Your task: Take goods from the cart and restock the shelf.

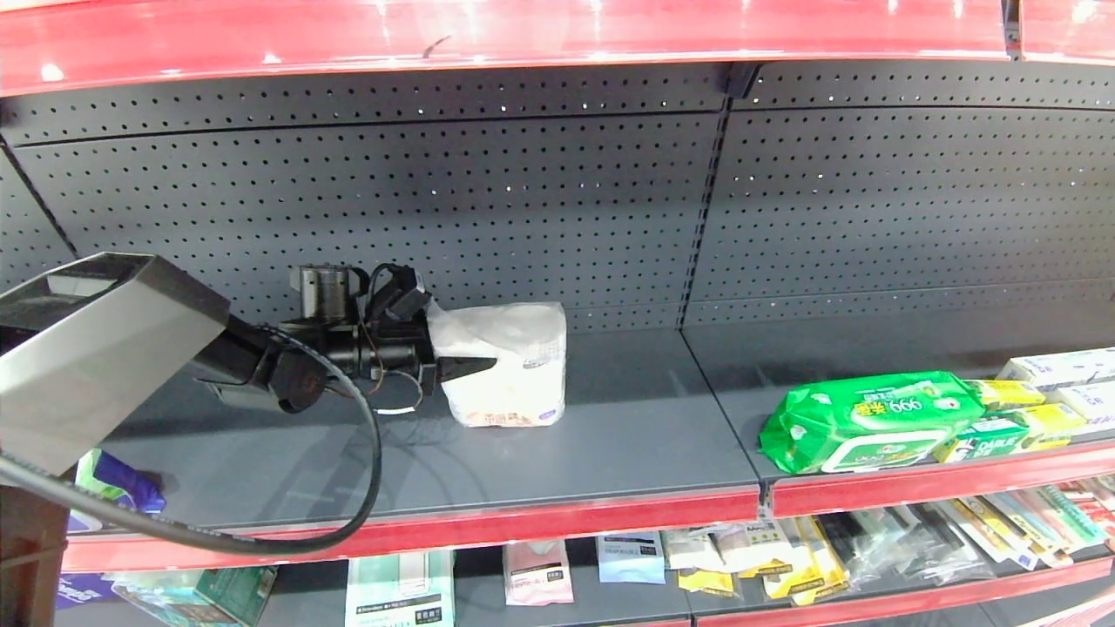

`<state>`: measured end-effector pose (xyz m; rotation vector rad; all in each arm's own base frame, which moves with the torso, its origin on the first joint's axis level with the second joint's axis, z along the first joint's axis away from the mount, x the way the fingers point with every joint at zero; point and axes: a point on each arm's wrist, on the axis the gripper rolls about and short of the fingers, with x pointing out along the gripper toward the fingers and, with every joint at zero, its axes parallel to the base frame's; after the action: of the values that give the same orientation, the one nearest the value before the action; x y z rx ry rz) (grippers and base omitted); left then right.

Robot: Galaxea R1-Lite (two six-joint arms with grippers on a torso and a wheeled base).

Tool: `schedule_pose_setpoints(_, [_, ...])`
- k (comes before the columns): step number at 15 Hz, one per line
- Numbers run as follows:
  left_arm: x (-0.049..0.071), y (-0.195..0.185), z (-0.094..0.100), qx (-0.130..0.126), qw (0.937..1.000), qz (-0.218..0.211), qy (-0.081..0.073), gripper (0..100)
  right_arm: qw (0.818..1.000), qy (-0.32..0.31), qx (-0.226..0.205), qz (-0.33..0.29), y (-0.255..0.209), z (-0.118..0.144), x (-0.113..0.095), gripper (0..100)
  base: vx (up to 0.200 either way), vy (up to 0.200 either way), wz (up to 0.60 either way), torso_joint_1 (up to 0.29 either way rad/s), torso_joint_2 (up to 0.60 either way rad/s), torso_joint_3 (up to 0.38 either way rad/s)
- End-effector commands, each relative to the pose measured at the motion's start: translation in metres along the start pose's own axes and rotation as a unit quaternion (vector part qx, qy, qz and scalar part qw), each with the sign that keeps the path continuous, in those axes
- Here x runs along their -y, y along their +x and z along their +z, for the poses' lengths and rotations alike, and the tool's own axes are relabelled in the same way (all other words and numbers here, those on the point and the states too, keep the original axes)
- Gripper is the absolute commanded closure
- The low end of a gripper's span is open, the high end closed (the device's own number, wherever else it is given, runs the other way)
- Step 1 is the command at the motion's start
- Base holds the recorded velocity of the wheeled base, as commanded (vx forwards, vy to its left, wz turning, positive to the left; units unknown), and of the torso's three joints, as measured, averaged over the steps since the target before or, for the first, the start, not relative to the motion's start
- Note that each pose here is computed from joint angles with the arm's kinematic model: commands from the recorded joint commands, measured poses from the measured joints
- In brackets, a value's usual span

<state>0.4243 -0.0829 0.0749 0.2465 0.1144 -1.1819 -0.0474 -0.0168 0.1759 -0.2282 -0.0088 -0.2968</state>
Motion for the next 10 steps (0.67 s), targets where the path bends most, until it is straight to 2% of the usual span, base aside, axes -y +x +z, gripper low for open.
schedule_pose_setpoints(1, [0.001, -0.001, 0.002, 0.0, 1.0, 0.001, 0.0, 100, 1.0, 0.0, 0.0, 0.0, 0.0, 0.0, 0.0, 100, 0.0, 0.0, 0.0, 0.0, 0.0, 0.0])
schedule_pose_setpoints(3, [0.004, -0.005, 0.005, 0.0, 1.0, 0.001, -0.002, 100, 1.0, 0.0, 0.0, 0.001, 0.0, 0.0, 0.0, 100, 0.0, 0.0, 0.0, 0.0, 0.0, 0.0])
schedule_pose_setpoints(7, [0.025, -0.03, 0.017, -0.002, 0.9997, -0.003, -0.023, 100, 1.0, -0.001, -0.001, 0.0, 0.0, 0.0, 0.0, 100, 0.0, 0.0, 0.0, 0.0, 0.0, 0.0])
schedule_pose_setpoints(9, [0.03, -0.04, 0.02, 0.002, 0.9997, -0.007, -0.025, 100, 1.0, -0.001, -0.001, 0.0, 0.0, 0.0, 0.0, 100, 0.0, 0.0, 0.0, 0.0, 0.0, 0.0])
schedule_pose_setpoints(10, [0.037, -0.05, 0.022, 0.0, 0.9997, -0.004, -0.025, 100, 1.0, 0.0, 0.0, 0.0, 0.0, 0.0, 0.0, 100, 0.0, 0.0, 0.0, 0.0, 0.0, 0.0])
